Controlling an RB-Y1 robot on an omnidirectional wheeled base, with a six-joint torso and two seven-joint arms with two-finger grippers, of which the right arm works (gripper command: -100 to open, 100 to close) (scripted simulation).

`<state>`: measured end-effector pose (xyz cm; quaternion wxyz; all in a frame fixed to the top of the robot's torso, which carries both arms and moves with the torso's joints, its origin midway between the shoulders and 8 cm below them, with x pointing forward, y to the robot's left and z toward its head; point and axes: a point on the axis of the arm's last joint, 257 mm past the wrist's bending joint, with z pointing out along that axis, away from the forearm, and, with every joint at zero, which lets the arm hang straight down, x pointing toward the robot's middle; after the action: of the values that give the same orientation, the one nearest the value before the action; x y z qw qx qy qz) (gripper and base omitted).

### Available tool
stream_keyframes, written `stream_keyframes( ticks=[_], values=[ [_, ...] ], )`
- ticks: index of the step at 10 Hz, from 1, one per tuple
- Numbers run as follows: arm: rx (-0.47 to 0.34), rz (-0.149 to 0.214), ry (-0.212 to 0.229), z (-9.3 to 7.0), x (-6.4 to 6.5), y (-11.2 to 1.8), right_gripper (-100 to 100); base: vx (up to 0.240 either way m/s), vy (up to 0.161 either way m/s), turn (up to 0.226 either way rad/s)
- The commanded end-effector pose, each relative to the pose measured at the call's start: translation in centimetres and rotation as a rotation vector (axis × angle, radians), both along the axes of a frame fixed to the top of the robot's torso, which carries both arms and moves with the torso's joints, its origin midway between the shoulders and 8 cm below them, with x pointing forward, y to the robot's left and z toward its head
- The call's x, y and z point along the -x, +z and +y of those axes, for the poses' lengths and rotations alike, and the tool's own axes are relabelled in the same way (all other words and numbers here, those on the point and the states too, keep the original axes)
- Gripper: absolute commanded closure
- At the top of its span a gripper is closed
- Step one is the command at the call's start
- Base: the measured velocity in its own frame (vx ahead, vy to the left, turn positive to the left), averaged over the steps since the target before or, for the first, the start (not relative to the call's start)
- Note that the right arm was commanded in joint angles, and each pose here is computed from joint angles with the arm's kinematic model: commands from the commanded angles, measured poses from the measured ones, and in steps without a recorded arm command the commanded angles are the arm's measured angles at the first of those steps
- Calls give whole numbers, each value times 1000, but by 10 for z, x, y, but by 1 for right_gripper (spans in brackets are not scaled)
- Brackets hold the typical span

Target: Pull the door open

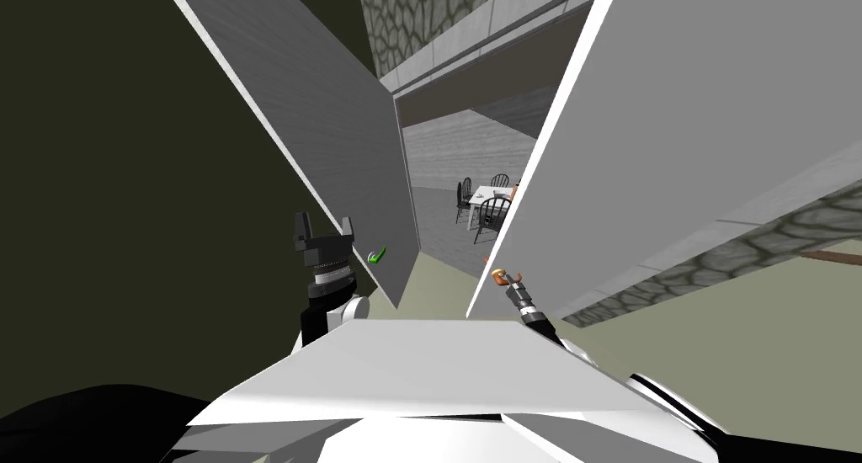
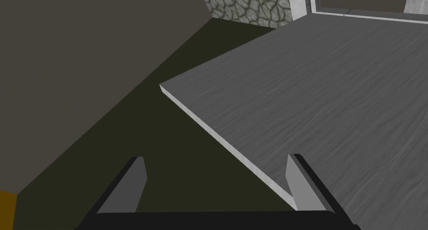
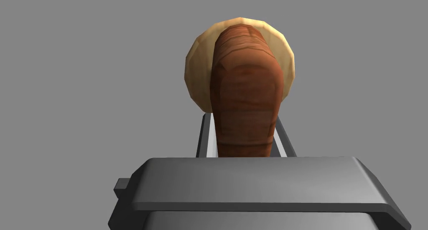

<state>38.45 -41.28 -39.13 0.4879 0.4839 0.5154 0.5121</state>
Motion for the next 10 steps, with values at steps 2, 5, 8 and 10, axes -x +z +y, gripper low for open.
stream_keyframes(
  ticks=[2, 5, 8, 10],
  values=[
    [-9, 2, 8, -2, 14, -3, 100, -111, -53, 133],
    [-8, 1, 2, -15, 28, -1, 100, -105, -32, 144],
    [-9, -1, 0, -19, 30, -1, 100, -90, -37, 73],
    [-8, 3, 8, -22, 46, -2, 100, -164, -80, 227]
  ],
)
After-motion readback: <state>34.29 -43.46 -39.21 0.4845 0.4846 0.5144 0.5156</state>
